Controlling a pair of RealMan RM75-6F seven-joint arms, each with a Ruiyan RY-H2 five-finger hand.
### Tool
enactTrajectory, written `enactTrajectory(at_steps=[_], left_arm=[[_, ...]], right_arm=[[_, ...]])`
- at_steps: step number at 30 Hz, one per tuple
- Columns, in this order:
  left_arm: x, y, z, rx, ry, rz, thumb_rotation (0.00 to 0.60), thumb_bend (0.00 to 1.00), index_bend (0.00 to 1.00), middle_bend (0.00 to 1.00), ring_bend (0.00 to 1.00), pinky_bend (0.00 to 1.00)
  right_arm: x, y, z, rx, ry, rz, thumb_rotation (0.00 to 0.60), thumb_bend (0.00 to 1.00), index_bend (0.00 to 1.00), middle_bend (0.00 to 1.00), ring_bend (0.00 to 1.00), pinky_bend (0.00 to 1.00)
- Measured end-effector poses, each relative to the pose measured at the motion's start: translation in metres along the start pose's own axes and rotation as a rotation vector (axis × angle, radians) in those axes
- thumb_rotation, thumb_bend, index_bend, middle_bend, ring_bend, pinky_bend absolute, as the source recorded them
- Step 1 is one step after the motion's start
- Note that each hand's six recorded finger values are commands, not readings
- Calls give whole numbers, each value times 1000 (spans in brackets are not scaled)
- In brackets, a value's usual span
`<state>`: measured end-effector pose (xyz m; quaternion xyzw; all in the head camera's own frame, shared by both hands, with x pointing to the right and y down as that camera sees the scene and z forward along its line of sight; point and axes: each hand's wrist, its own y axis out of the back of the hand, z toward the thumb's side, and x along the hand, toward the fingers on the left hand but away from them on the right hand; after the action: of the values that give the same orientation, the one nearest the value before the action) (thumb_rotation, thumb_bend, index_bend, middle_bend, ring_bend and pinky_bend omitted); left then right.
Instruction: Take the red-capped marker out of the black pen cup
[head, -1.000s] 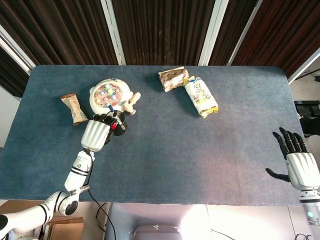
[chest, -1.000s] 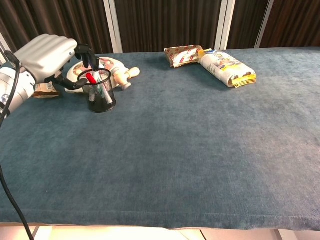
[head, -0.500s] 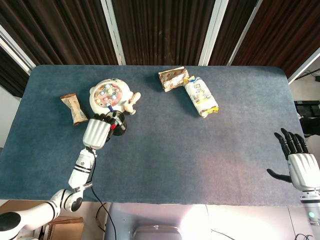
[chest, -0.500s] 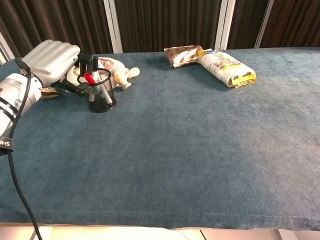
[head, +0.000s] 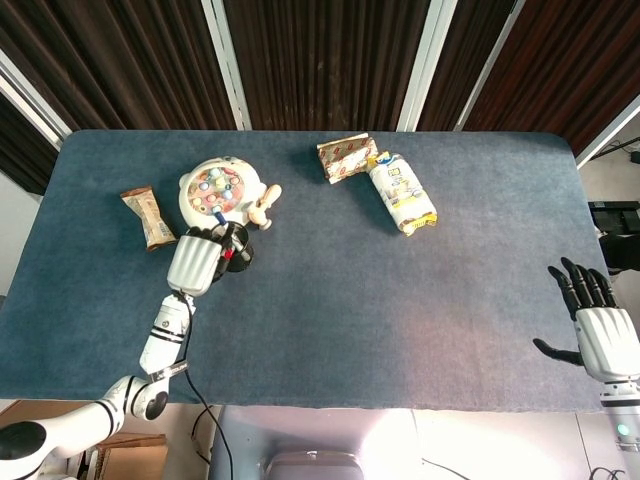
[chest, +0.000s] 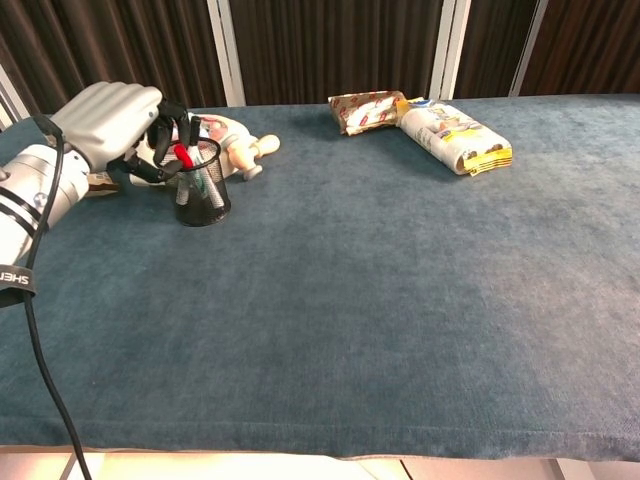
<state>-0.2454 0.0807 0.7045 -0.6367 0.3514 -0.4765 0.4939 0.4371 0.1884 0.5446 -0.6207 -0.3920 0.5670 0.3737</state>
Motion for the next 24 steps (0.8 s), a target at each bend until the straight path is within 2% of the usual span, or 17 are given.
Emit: enactTrajectory(at_steps=[4,11,17,24], left_arm=[[0,3,2,-49,-2,11,600,609,683,749,580,493],[-6,19,3,-100,-15,34,600,612,692,760,584,492],[-22,45,-2,-152,-31,78,600,610,693,765,586,491],[-48,90,-9,-205,-57,166,600,607,692,770,587,466]], right_arm=[[0,1,-1,-1,-3,-3,600,0,0,0,0,24],[1,1,-1,-5,-2,-6,600,0,0,0,0,24],[1,2,-1,-6,1,-9,600,0,0,0,0,25],[1,3,1,-6,6,-13,600,0,0,0,0,25]])
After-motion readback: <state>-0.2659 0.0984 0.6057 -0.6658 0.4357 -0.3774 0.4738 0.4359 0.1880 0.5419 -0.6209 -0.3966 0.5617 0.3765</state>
